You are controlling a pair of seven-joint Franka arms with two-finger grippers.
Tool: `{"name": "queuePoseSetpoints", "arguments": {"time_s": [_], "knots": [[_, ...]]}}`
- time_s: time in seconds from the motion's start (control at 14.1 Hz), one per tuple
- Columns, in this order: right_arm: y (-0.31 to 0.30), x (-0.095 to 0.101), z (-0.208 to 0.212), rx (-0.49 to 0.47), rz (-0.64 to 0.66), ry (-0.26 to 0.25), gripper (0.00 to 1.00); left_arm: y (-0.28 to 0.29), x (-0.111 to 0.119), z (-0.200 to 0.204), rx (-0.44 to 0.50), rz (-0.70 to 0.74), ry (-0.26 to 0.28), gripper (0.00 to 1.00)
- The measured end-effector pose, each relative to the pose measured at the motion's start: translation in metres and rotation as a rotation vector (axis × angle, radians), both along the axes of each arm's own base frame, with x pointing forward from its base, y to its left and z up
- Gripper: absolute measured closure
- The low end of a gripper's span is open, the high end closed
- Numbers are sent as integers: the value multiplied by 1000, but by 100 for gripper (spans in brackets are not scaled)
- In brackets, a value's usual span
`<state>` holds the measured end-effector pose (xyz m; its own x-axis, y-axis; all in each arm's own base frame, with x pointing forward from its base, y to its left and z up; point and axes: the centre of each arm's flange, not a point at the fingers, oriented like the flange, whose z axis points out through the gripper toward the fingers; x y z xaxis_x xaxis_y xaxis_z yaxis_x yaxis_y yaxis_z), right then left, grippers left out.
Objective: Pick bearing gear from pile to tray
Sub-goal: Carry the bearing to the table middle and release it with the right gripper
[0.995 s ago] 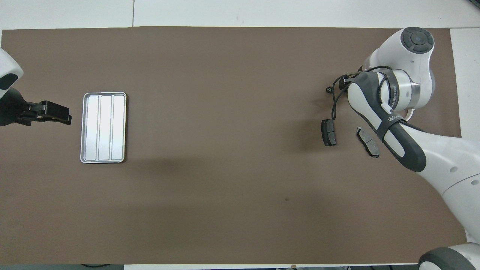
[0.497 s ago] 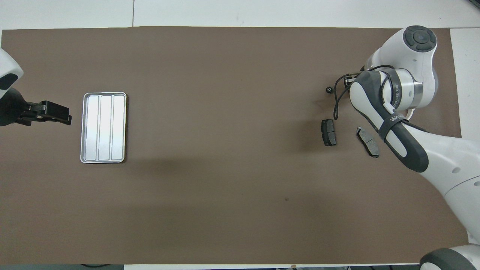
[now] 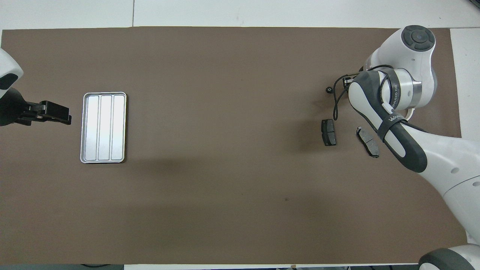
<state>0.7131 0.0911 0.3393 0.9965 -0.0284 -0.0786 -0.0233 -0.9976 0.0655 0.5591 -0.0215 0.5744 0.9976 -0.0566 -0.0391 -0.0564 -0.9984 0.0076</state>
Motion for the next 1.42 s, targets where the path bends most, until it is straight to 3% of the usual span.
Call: {"name": "queuePoseSetpoints", "arguments": {"time_s": [0.21,0.71,1.14,1.42], "knots": [[77,-11,15,-3,-127,-18,65,0,0,0,0,0,0,0],[252,-69,14,23,-447,-81,65,0,0,0,0,0,0,0],[352,-114,-19,87,-633,-125,65,0,0,0,0,0,0,0],[390,-140,-49,88,-682,-117,65,0,0,0,0,0,0,0]]}}
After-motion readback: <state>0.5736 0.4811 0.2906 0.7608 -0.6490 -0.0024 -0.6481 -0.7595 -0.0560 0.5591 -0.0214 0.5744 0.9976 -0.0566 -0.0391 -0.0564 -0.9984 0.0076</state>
